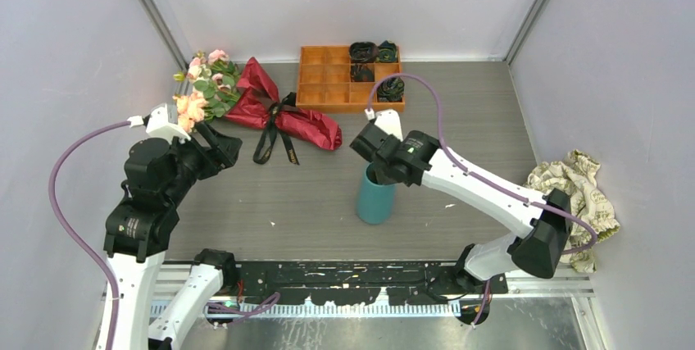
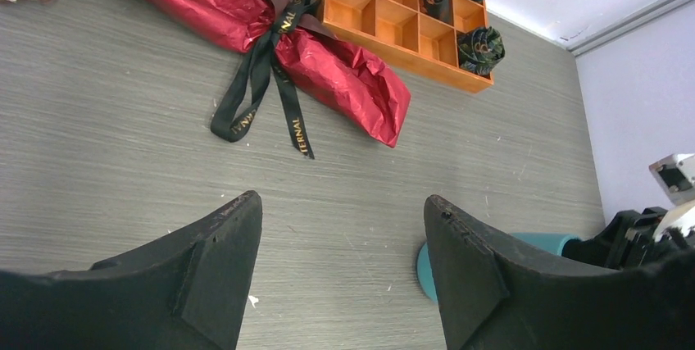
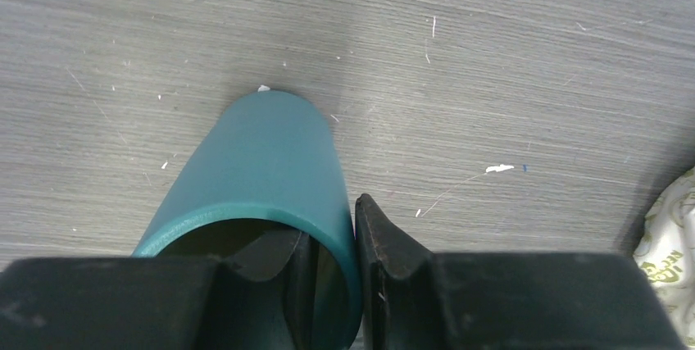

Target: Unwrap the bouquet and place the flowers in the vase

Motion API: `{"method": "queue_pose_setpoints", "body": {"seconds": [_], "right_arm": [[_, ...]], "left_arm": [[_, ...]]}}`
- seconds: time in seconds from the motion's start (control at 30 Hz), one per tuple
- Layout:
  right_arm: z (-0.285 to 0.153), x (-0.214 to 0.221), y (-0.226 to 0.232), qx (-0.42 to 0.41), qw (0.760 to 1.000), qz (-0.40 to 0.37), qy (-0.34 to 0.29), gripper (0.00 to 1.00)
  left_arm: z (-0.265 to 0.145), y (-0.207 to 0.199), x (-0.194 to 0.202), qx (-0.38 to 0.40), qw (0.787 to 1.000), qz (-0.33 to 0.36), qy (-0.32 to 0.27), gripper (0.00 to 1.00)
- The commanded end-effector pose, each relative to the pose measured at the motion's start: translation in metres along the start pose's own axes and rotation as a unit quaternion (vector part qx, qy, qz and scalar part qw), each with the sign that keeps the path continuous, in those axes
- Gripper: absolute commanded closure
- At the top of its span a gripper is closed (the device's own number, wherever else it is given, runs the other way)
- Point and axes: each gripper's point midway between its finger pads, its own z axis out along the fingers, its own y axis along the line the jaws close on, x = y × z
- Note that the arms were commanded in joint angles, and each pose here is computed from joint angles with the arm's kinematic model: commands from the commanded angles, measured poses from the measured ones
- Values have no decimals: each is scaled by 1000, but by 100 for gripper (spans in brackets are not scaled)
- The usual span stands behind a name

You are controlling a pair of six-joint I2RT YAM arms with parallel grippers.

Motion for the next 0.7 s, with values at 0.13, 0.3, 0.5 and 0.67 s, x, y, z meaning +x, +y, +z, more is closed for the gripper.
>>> {"method": "queue_pose_setpoints", "body": {"seconds": [0.13, 0.3, 0.5, 0.67], "right_arm": [[0, -58, -58, 18, 993, 97, -64, 99], [4, -79, -86, 30, 989, 124, -70, 99], [19, -95, -107, 37, 985, 149, -74, 99], [28, -106, -119, 48, 983, 158, -77, 99]], "left_arm": [[5, -6, -7, 11, 1000, 0, -14, 28], [6, -6, -7, 10, 1000, -2, -12, 28], [10, -3, -3, 6, 1000, -1, -6, 28], [17, 0, 3, 1, 1000, -1, 3, 28]]}}
